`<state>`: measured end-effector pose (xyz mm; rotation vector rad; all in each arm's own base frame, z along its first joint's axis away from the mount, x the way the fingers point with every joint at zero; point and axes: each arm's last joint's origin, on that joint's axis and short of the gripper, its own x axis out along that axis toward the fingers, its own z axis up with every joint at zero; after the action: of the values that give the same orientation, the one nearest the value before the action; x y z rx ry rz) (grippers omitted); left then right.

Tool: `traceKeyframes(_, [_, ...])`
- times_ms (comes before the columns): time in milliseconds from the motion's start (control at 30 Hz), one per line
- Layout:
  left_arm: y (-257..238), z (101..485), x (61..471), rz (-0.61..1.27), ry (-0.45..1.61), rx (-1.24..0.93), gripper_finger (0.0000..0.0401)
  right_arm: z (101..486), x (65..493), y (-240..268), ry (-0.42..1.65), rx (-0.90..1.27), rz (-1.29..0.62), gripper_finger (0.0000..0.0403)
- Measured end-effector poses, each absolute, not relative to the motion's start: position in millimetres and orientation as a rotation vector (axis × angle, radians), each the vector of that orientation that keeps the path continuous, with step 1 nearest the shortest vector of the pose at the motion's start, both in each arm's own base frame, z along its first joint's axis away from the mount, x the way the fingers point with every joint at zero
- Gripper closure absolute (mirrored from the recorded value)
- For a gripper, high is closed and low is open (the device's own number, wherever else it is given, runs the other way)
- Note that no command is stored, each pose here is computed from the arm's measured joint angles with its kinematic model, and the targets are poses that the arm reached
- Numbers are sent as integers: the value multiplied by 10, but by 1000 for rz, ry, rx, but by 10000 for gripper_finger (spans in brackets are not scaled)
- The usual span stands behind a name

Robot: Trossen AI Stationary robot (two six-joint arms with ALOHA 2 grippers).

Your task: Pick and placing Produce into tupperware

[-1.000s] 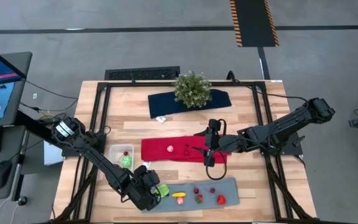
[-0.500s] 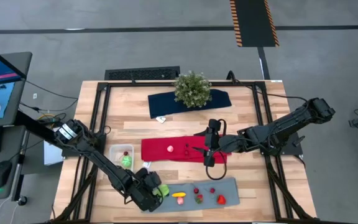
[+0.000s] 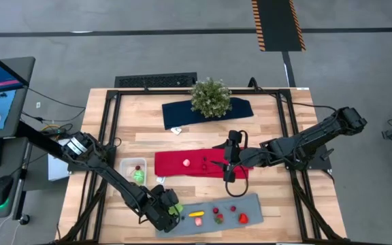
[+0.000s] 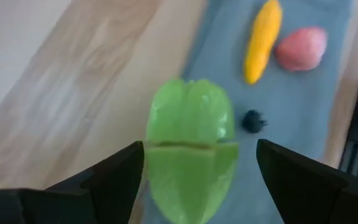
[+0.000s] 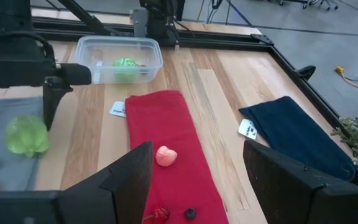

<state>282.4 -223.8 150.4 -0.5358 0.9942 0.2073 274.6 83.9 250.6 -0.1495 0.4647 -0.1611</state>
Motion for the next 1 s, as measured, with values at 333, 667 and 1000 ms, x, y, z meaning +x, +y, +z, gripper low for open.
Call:
traceKeyframes(333, [-2217,1375,2838,249,1045,-546,99,2498,2742,837,473,-154,-161,128])
traceKeyframes(667, [-2204,1371,2840,264,1037,-531,109,2500,2743,837,472,-153,-161,128])
traceKeyframes(1000, [-2207,1376,2851,274,1014,-547,207,2500,2743,837,471,-153,-161,128])
